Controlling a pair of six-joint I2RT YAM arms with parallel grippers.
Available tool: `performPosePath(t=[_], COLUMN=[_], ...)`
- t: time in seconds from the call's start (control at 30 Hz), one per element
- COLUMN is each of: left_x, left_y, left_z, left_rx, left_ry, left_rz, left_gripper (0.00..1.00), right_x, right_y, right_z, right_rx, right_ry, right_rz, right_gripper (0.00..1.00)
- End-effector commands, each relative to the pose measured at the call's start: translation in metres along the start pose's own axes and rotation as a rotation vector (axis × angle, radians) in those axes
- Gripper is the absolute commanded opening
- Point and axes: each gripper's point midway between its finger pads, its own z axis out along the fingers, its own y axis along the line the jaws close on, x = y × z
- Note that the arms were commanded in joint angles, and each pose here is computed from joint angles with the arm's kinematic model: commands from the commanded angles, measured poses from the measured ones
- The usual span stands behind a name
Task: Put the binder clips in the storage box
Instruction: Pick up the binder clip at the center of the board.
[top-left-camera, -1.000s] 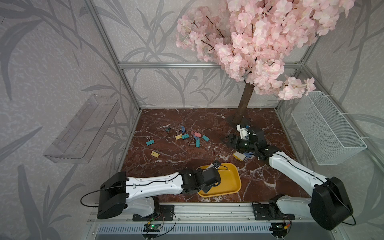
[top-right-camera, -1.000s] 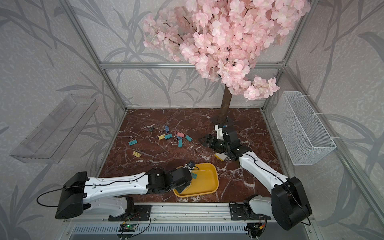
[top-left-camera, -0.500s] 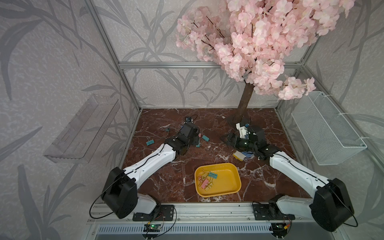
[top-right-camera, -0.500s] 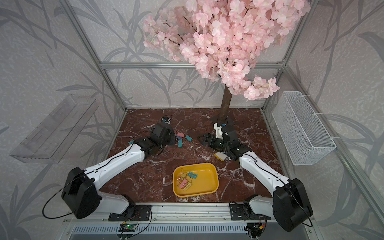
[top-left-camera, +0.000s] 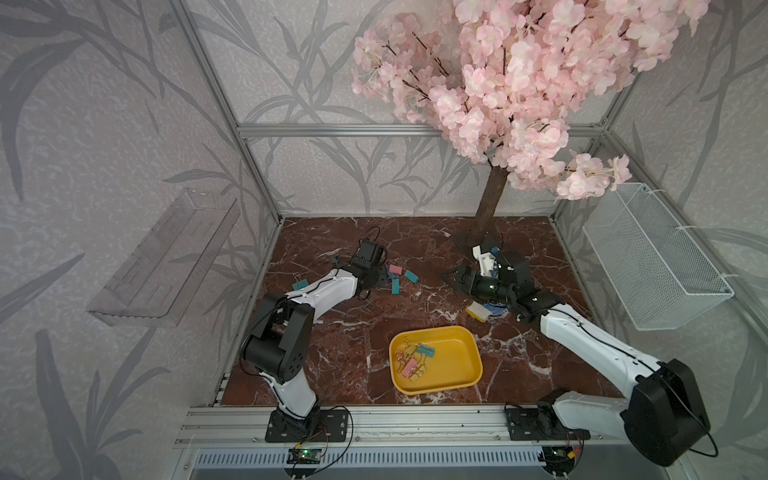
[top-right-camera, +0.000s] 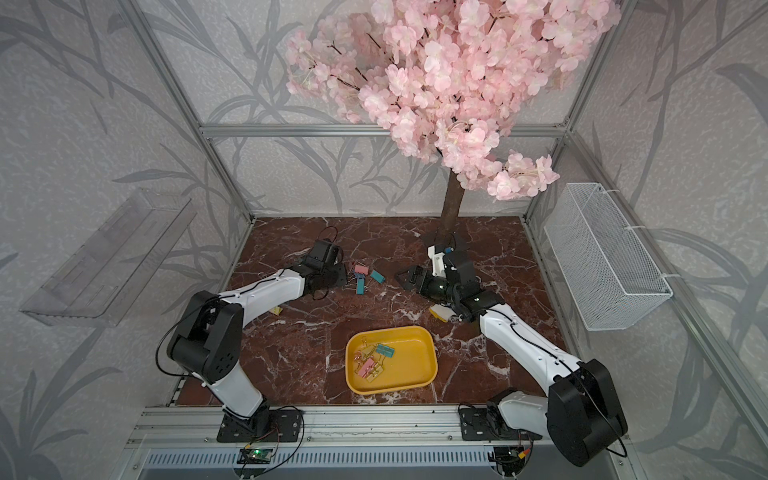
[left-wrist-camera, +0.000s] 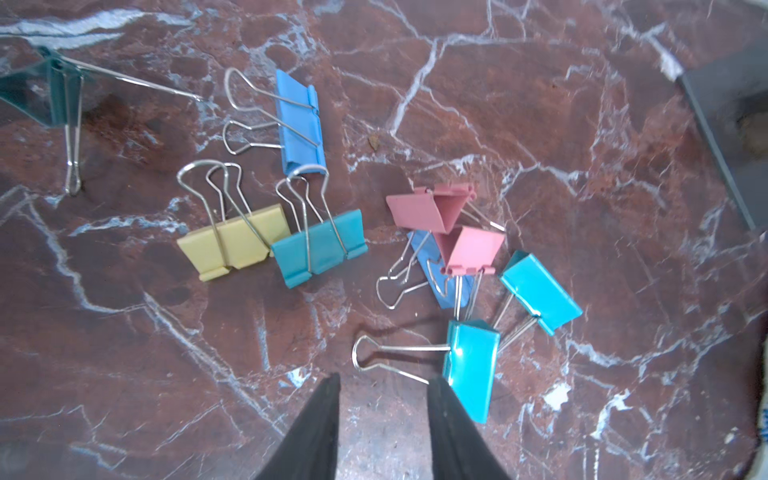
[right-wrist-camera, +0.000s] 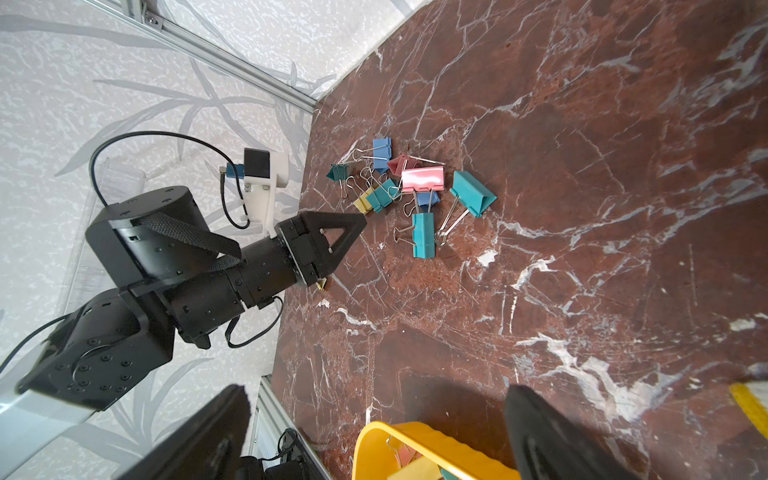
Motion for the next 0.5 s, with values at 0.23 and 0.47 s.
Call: performPosePath(t=[0.23, 0.47], left_x=[-0.063, -0.066], left_y=[0.017, 0.014], left_z=[0.002, 0.035], left_rx=[0.084, 0.067], left_ry=[-0.121, -0.076], left_rz=[-0.004, 0.107], left_gripper=[0.41, 0.41], right_x=[-0.001, -0.006], right_y=[0.002, 0.006], right_z=[0.002, 0.001], right_rx=[-0.006, -0.003], right_ry=[-0.006, -0.014], right_rz=[-0.010, -0.018], right_gripper=[0.99, 0.99])
